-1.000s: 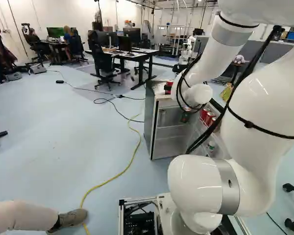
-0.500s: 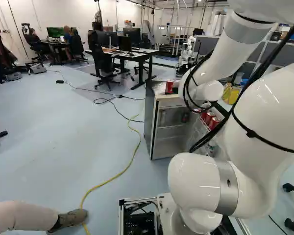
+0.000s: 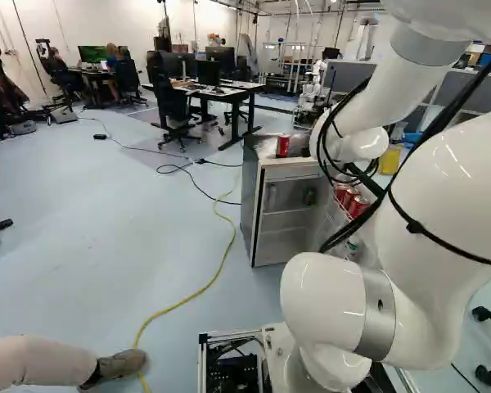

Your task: Grab a drink from the fridge

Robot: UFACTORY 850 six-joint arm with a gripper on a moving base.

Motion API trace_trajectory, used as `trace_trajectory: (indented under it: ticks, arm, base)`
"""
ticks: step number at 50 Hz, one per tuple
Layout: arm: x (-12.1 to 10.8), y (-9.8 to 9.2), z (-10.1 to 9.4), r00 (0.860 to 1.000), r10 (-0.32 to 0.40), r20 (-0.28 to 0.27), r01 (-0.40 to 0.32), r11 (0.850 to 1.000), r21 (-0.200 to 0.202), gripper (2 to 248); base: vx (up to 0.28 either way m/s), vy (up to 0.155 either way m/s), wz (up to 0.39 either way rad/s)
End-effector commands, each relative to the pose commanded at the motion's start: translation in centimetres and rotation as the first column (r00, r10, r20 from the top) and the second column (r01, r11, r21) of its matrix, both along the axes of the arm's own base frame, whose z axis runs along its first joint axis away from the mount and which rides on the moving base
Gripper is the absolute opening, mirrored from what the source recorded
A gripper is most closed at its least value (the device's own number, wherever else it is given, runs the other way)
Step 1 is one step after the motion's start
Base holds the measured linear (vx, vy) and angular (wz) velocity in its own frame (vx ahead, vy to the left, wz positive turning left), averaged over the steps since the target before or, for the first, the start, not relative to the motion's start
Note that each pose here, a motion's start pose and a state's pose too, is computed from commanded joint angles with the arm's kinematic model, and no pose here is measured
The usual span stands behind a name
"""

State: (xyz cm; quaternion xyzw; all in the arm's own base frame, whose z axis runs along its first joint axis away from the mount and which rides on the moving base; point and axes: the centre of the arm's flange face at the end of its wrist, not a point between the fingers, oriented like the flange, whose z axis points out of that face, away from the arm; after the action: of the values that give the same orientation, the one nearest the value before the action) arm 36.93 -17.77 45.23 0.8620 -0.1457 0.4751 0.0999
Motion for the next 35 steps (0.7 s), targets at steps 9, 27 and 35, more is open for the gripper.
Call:
trace_trajectory:
  ticks: [9,27,35]
  arm:
    - [-0.4,-1.3,0.5,0.999,-0.037,-0.037,0.037,0.999,0.008,247]
    - [-1.1,-3.8,1.7,0.986,-0.136,-0.100,0.141,0.989,0.048,247]
    - [-1.5,-5.0,2.3,0.974,-0.189,-0.124,0.200,0.977,0.078,247]
  base:
    - [0.000,0.000,0.000]
    - [0.000,0.000,0.000]
    - [0.000,0.000,0.000]
